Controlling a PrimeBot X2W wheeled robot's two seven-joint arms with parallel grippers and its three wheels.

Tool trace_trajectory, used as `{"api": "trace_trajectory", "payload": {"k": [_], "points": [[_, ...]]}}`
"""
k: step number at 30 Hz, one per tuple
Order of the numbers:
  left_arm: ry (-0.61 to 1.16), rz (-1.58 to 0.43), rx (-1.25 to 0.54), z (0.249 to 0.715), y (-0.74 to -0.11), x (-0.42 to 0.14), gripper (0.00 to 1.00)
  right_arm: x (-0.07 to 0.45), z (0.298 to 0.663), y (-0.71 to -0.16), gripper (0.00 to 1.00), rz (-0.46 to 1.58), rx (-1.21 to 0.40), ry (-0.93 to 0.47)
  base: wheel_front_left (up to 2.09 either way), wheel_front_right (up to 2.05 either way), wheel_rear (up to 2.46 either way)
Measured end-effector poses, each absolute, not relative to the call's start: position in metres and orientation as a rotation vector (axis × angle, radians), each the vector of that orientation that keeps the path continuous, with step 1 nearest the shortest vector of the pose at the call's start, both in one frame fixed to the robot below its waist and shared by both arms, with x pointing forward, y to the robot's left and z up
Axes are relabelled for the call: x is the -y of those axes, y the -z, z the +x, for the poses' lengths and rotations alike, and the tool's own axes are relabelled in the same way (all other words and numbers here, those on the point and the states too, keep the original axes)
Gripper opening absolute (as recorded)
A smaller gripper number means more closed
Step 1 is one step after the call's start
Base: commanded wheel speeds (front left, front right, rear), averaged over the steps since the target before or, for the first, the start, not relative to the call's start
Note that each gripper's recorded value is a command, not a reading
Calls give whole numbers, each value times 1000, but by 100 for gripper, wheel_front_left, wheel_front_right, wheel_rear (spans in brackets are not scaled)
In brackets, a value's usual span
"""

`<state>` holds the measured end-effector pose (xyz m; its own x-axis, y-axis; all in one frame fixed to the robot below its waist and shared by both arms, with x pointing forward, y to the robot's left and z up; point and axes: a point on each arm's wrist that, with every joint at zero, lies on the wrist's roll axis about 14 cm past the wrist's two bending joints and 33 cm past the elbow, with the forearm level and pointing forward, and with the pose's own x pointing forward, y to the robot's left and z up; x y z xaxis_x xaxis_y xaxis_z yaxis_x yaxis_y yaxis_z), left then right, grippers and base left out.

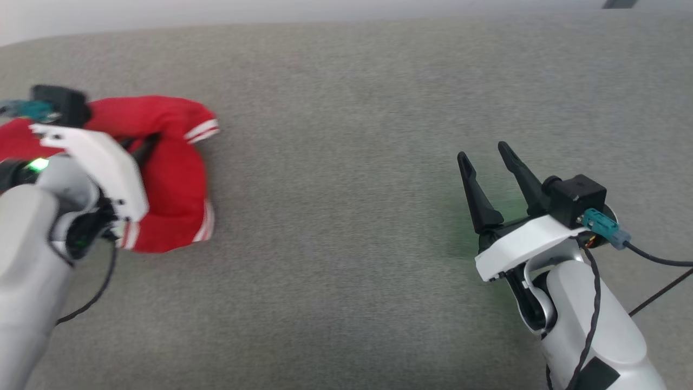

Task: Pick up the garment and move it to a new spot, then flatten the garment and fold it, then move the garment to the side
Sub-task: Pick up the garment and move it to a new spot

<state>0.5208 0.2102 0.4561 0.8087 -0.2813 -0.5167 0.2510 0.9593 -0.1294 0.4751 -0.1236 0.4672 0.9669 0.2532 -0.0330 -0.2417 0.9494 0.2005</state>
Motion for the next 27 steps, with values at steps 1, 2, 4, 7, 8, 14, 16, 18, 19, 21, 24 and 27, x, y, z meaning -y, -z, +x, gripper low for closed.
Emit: {"api": "trace_trajectory", "payload": {"k": [1,2,4,7,8,14,16,18,19,21,24,27], "points": [[329,-39,-541,523,-462,-196,0,127,473,-468,100,200,-57,-240,0,0,0],[378,-29,-523,524,-468,-180,0,132,471,-469,100,206,-54,-225,0,0,0],[482,-10,-478,527,-483,-145,0,141,467,-472,100,214,-46,-197,0,0,0],[586,6,-433,528,-499,-110,0,150,463,-473,100,225,-41,-167,0,0,0],[640,5,-423,527,-504,-92,0,156,461,-473,100,229,-39,-147,0,0,0],[927,45,-348,521,-533,14,0,196,449,-471,100,259,-33,-20,0,0,0],[1009,39,-303,520,-544,49,0,207,446,-468,100,267,-37,15,0,0,0],[1083,6,-261,517,-553,82,0,217,443,-464,100,272,-44,48,0,0,0],[1116,4,-245,515,-555,96,0,222,441,-462,100,271,-48,65,0,0,0],[1168,14,-251,511,-547,115,0,232,438,-459,100,268,-54,92,0,0,0],[1223,57,-361,502,-507,125,0,246,434,-458,100,277,-52,135,0,0,0],[1221,116,-464,505,-471,115,0,259,426,-456,100,295,-56,181,0,0,0]]}}
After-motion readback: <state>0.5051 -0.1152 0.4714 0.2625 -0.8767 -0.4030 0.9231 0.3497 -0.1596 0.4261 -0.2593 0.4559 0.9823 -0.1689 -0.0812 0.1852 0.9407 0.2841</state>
